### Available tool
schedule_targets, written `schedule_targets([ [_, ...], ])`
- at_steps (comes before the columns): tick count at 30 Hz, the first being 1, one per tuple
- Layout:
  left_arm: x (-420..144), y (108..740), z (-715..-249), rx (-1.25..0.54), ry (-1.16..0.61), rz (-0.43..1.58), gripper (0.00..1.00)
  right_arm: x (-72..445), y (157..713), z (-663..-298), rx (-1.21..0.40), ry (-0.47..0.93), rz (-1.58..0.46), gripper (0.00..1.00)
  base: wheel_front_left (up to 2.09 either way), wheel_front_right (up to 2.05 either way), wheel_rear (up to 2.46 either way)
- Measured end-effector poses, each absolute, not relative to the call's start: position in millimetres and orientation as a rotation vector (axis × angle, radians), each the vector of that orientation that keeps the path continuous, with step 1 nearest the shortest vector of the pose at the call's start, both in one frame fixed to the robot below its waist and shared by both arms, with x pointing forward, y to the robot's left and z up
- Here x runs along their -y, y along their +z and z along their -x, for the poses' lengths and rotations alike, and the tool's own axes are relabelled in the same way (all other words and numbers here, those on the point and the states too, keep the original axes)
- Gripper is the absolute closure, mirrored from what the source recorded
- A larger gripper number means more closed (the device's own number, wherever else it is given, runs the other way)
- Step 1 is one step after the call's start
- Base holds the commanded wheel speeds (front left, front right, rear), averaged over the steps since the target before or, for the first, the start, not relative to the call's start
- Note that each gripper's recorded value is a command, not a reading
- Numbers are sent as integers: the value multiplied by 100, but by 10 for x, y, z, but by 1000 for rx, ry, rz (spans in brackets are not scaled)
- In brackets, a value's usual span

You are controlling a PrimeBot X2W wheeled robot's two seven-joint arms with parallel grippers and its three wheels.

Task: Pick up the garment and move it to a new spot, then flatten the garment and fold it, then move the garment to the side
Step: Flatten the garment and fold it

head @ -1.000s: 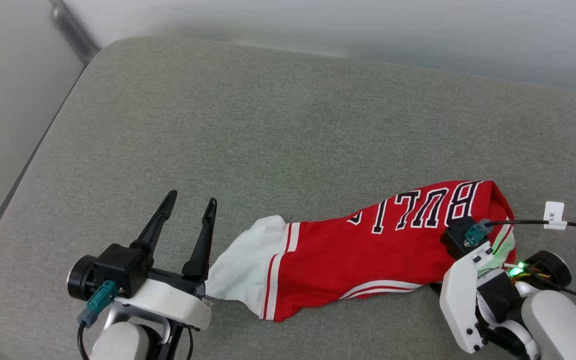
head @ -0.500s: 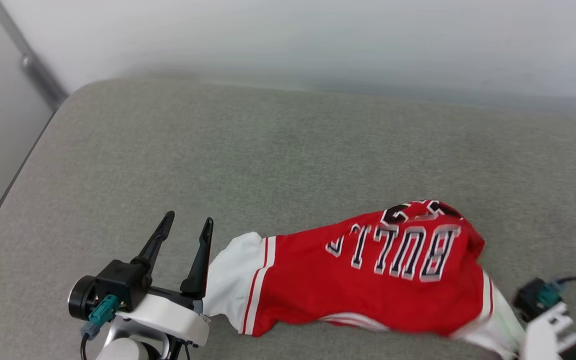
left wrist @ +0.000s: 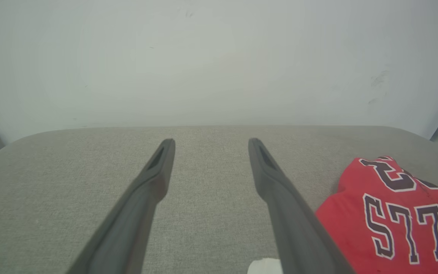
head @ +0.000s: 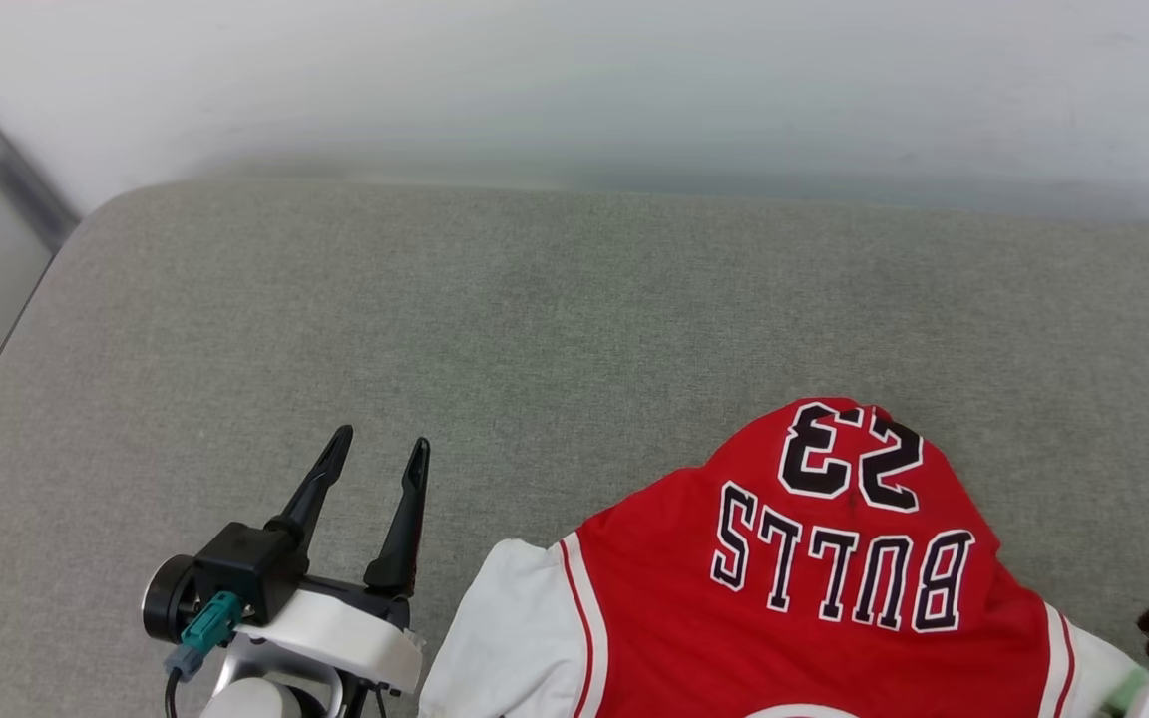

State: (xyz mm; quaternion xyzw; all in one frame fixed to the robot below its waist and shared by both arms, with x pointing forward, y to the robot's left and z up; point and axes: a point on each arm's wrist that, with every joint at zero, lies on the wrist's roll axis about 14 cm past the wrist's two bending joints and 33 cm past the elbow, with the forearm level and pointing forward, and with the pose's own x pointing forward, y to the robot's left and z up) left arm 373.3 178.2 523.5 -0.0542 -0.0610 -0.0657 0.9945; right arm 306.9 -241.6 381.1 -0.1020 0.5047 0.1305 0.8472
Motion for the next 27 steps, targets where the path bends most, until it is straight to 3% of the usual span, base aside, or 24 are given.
schedule_targets([
  [3,-1763,5259,-3732,129,-139,108,0,2272,3944,-3220,-942,278,170,0,0,0,0],
  [9,-1668,5352,-3709,157,-171,113,0,2040,4683,-3630,-541,273,34,0,0,0,0],
  [15,-1482,5459,-3679,188,-226,133,0,2046,5336,-3682,-191,210,-62,0,0,0,0],
  [21,-1081,5499,-3681,169,-346,169,0,2121,5618,-3584,18,116,-147,0,0,0,0],
  [27,-373,5450,-3780,-25,-593,181,0,2347,5747,-3521,121,2,-156,0,0,0,0],
])
